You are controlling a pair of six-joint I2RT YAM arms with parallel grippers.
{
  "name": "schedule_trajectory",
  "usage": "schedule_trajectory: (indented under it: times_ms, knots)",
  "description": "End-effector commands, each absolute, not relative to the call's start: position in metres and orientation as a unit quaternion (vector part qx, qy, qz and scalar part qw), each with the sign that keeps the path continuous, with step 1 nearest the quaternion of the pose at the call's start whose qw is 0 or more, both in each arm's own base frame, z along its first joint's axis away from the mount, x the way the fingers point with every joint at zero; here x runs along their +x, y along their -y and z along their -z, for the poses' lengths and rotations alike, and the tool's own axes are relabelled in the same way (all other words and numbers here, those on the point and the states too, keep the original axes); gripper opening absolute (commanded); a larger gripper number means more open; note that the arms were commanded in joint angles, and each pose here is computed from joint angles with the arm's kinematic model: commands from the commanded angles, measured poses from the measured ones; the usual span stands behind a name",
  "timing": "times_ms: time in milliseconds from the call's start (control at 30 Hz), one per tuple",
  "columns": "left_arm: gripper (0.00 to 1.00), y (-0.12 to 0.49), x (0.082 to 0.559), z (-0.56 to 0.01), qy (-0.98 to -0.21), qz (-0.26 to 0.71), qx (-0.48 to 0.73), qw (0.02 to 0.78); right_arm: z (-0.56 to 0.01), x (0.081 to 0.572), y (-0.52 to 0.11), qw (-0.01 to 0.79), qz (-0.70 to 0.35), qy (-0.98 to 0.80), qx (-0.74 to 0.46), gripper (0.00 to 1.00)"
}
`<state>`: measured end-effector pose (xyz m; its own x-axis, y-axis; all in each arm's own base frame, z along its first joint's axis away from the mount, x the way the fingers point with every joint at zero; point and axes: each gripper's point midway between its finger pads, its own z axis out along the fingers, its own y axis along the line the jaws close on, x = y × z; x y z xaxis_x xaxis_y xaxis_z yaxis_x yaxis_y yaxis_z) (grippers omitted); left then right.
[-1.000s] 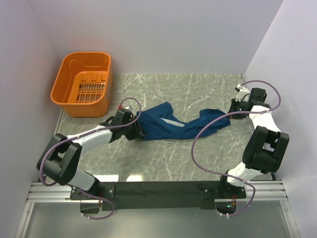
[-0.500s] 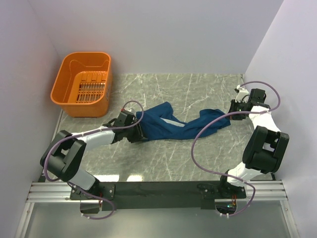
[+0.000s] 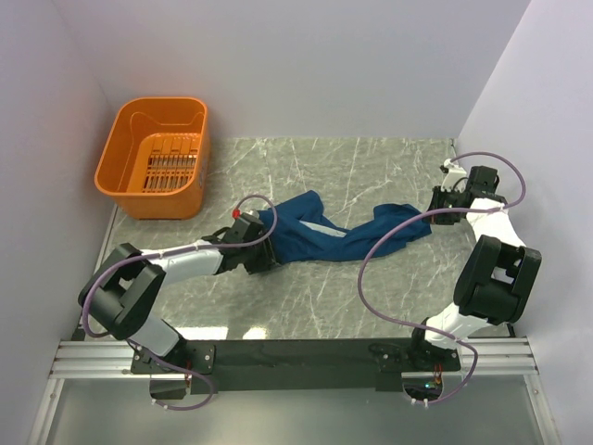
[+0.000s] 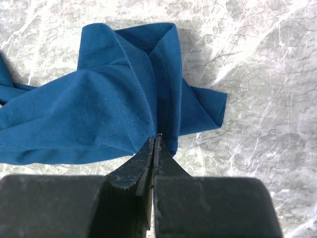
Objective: Fold and stack the t-shirts
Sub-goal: Flatten the tshirt out
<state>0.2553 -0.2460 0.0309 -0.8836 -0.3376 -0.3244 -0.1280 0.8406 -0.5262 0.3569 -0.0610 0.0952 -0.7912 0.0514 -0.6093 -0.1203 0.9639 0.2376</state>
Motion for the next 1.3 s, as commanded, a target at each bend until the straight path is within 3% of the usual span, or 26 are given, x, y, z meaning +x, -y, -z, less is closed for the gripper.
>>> schedule_trajectory:
  times_ms: [0,367,567,633,933,1267]
  knots:
    - [0.49,0.245,0.255,-0.026,-0.938,0.232,-0.148,0.213,-0.100,0.359,0.062,0.334,-0.138,-0.932,-0.016,0.00]
    - [0.36,0.237,0.270,-0.020,-0.936,0.188,-0.174,0.241,-0.098,0.358,0.062,0.333,-0.141,-0.932,-0.016,0.00]
    - [0.14,0.229,0.273,-0.022,-0.933,0.177,-0.180,0.257,-0.097,0.355,0.063,0.331,-0.142,-0.933,-0.017,0.00]
    - [0.01,0.230,0.274,-0.032,-0.929,0.185,-0.175,0.267,-0.097,0.354,0.063,0.330,-0.144,-0.933,-0.019,0.00]
    - [0.01,0.243,0.256,-0.116,-0.904,0.276,-0.140,0.297,-0.135,0.342,0.065,0.365,-0.138,-0.920,-0.038,0.00]
    - [0.01,0.230,0.243,-0.167,-0.881,0.323,-0.144,0.315,-0.194,0.313,0.037,0.418,-0.169,-0.888,-0.085,0.00]
